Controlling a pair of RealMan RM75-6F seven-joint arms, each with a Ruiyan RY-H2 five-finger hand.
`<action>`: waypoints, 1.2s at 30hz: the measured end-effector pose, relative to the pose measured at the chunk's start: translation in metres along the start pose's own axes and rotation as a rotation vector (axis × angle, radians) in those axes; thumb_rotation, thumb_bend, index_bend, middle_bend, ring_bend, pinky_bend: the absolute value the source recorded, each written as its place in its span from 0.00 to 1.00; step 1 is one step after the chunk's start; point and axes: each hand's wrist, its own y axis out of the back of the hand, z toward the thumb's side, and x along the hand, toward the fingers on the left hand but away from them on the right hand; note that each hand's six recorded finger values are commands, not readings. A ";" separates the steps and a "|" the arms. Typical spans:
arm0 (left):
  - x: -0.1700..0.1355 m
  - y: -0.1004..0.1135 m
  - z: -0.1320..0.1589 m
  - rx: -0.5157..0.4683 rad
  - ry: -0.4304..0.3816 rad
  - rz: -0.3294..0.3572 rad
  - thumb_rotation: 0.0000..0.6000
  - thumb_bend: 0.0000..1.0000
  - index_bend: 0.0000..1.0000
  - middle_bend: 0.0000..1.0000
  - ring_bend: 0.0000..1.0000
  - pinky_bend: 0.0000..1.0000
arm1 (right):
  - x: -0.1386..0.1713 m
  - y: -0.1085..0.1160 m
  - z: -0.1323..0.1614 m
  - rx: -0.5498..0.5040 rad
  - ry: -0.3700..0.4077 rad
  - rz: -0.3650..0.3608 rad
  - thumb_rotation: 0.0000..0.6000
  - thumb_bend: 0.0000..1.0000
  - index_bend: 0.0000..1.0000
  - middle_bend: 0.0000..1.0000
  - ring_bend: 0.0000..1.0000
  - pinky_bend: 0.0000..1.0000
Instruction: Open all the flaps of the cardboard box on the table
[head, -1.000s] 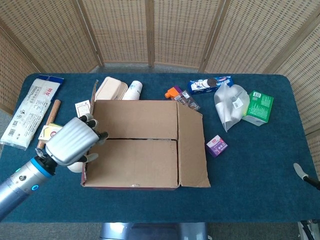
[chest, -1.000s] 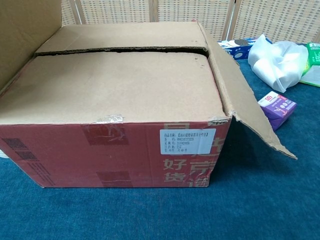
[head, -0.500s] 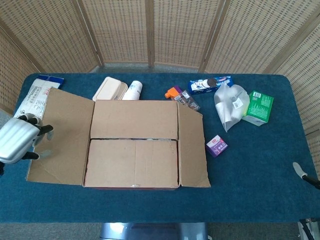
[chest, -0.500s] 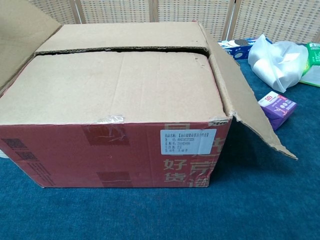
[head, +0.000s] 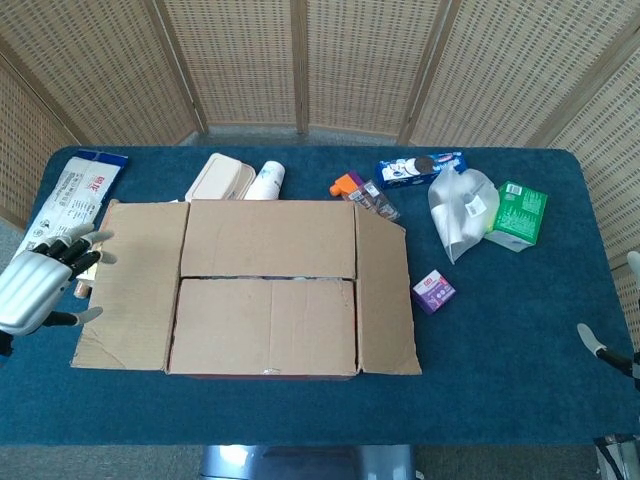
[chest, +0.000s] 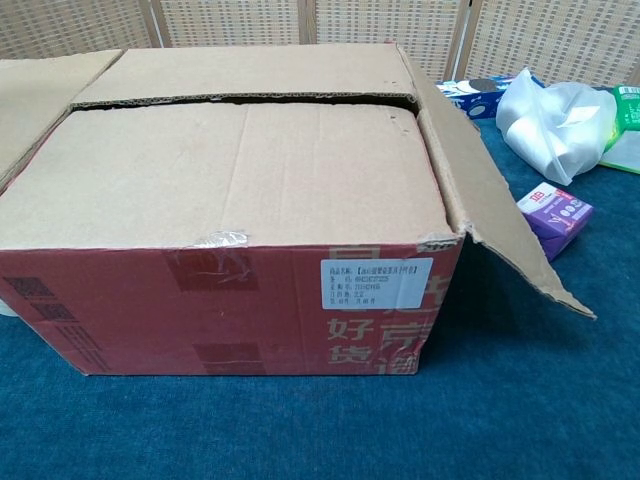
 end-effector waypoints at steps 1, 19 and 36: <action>0.004 0.000 0.004 0.004 -0.011 0.017 1.00 0.00 0.11 0.00 0.00 0.14 | 0.000 -0.001 0.000 0.001 0.001 0.003 1.00 0.18 0.00 0.00 0.00 0.02; 0.097 -0.048 0.106 0.061 -0.127 0.091 1.00 0.00 0.01 0.00 0.00 0.04 | -0.002 -0.001 -0.003 -0.027 -0.014 0.017 1.00 0.18 0.00 0.00 0.00 0.02; 0.125 -0.063 0.125 0.073 -0.118 0.056 1.00 0.00 0.01 0.00 0.00 0.04 | -0.002 -0.001 -0.006 -0.026 -0.023 0.015 1.00 0.18 0.00 0.00 0.00 0.02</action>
